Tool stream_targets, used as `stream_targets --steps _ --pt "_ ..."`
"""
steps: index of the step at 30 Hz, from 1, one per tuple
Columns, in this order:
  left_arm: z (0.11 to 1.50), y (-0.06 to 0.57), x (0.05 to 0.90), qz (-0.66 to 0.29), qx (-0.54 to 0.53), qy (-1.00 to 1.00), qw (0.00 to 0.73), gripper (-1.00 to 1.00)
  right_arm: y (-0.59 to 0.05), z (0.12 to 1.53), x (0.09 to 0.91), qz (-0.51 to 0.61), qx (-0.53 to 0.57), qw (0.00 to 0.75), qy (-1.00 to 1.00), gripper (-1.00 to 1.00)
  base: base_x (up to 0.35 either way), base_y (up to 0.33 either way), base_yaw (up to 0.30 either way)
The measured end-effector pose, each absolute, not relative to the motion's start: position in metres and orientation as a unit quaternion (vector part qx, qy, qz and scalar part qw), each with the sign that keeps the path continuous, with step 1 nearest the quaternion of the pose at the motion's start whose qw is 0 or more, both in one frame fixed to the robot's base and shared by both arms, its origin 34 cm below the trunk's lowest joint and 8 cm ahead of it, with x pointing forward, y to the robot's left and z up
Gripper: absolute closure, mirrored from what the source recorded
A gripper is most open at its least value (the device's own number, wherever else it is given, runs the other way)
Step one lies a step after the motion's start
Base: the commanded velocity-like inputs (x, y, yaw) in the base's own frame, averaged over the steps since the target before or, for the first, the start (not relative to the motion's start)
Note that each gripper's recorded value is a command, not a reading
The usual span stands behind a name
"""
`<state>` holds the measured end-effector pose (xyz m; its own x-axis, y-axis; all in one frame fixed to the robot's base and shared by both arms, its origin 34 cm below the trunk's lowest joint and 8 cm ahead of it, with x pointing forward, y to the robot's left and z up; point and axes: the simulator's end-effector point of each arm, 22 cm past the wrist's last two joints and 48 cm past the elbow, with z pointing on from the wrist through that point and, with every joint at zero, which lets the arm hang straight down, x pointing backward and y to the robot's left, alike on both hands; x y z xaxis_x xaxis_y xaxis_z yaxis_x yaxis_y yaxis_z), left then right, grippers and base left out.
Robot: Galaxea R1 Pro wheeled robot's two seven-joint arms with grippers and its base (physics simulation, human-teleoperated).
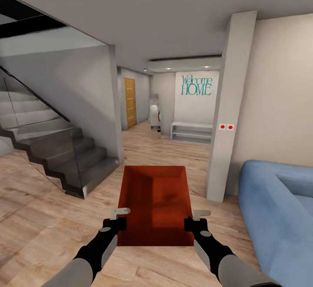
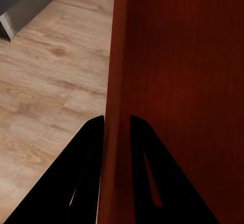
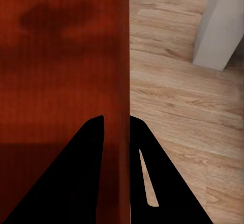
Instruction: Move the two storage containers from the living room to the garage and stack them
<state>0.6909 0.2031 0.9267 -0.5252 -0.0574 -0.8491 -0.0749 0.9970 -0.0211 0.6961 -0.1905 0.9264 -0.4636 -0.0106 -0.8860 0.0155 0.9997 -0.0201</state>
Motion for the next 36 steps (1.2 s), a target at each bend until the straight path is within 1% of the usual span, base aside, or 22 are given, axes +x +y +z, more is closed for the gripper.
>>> stream_targets --steps 36 --pt "0.9266 0.2037 0.6910 0.009 -0.036 0.874 0.485 1.00 -0.1900 0.9256 0.6954 -0.012 0.003 0.517 0.856 1.00 0.323 0.000 -0.001"
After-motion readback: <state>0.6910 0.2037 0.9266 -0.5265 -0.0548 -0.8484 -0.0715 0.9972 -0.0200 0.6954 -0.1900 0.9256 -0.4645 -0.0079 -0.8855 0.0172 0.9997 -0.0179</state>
